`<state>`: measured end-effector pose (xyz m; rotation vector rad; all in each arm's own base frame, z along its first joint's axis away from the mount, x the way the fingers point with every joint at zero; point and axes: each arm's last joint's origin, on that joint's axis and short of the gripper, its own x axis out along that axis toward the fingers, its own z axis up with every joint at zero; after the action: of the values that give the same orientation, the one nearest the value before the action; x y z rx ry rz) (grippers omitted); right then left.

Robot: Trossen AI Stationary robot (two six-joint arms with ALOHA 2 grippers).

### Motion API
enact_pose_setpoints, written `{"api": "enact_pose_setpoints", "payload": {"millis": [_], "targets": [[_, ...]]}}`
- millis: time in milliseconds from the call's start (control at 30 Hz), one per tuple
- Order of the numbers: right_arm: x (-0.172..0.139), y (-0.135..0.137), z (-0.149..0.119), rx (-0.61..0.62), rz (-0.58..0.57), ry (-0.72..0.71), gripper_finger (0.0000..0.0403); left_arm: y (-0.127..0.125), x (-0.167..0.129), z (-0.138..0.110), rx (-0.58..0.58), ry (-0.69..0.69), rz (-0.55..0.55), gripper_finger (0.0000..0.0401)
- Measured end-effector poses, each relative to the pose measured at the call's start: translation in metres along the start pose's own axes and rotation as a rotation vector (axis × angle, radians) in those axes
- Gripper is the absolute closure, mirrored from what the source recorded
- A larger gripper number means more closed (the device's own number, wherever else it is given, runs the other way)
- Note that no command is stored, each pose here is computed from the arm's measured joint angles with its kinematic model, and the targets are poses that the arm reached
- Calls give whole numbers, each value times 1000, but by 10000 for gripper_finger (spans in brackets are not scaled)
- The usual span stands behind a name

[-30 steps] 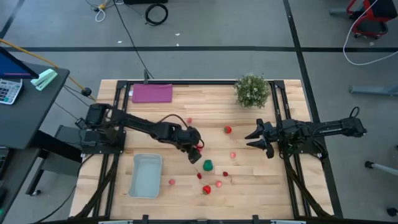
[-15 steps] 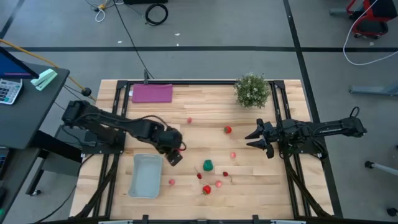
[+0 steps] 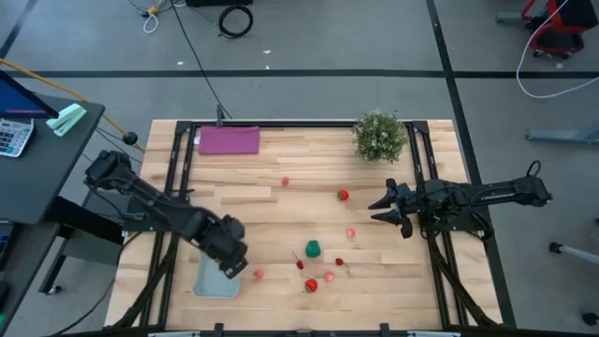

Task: Pick and placing Produce into tupperware
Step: Put the pink dragonfruit into the gray bin, then put the pink peach into the gray bin

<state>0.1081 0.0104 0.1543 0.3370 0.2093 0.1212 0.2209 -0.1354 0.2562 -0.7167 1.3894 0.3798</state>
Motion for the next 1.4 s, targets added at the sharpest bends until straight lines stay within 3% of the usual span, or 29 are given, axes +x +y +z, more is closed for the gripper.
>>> {"api": "enact_pose_setpoints", "payload": {"millis": [267,467,767,1000,1100,1400], "targets": [[0,0,0,0,-1,0,243,-3,4,-23,-46,-16,62,141],[0,0,0,0,-1,0,243,-9,25,-32,-8,5,152,168],[0,0,0,0,-1,1,243,-13,46,-28,13,21,229,215],[0,0,0,0,0,1,243,-9,46,-8,-27,-9,226,217],[0,0,0,0,-1,1,243,-10,46,3,-55,3,187,213],[0,0,0,0,-1,1,243,-26,45,29,-16,60,-97,227]]}}
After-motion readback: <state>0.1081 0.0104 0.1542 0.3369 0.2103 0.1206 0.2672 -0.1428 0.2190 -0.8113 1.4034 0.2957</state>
